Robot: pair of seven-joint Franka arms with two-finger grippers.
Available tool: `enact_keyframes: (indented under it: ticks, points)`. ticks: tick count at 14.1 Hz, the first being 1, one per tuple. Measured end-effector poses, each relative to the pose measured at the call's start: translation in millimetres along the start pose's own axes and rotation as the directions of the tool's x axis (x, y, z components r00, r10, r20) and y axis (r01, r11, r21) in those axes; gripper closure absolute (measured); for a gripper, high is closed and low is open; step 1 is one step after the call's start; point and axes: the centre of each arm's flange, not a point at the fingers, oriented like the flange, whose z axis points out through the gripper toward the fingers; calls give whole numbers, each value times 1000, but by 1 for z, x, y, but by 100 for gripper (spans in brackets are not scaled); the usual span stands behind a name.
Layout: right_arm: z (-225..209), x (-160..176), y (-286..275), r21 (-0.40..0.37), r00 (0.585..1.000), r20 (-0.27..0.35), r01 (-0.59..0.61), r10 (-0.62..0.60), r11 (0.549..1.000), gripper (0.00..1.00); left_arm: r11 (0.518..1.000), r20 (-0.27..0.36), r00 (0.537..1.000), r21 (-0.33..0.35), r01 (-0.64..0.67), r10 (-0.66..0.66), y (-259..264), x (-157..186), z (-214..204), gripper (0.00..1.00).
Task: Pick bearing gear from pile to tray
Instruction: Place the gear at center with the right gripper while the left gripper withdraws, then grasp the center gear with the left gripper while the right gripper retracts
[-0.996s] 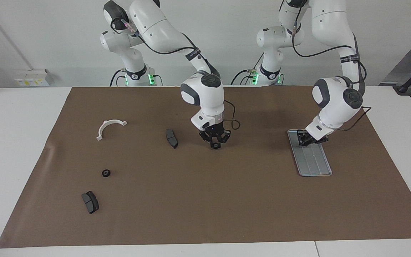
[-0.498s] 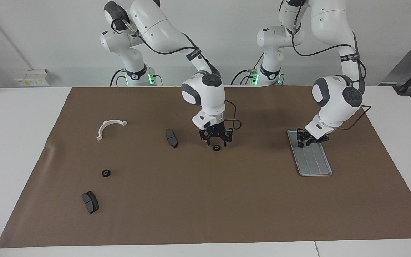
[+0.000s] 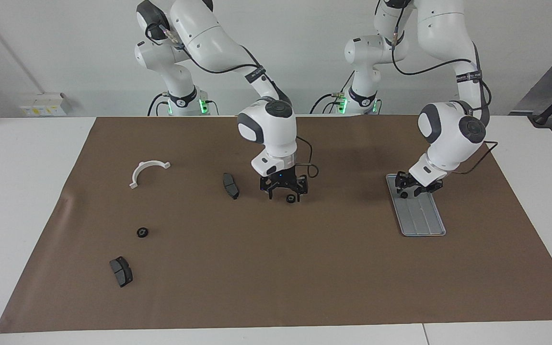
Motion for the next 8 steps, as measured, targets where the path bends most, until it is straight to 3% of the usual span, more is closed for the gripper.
enact_keyframes:
  ticks: [3, 8]
  points:
    - [-13, 47, 81, -56, 997, 5, 82, -82, 995, 0, 996, -16, 996, 3, 88, -88, 66, 9, -7, 47]
    - [-4, 79, 176, -95, 957, 83, 285, -278, 954, 0, 978, -36, 977, -4, 208, -208, 168, 7, -13, 45]
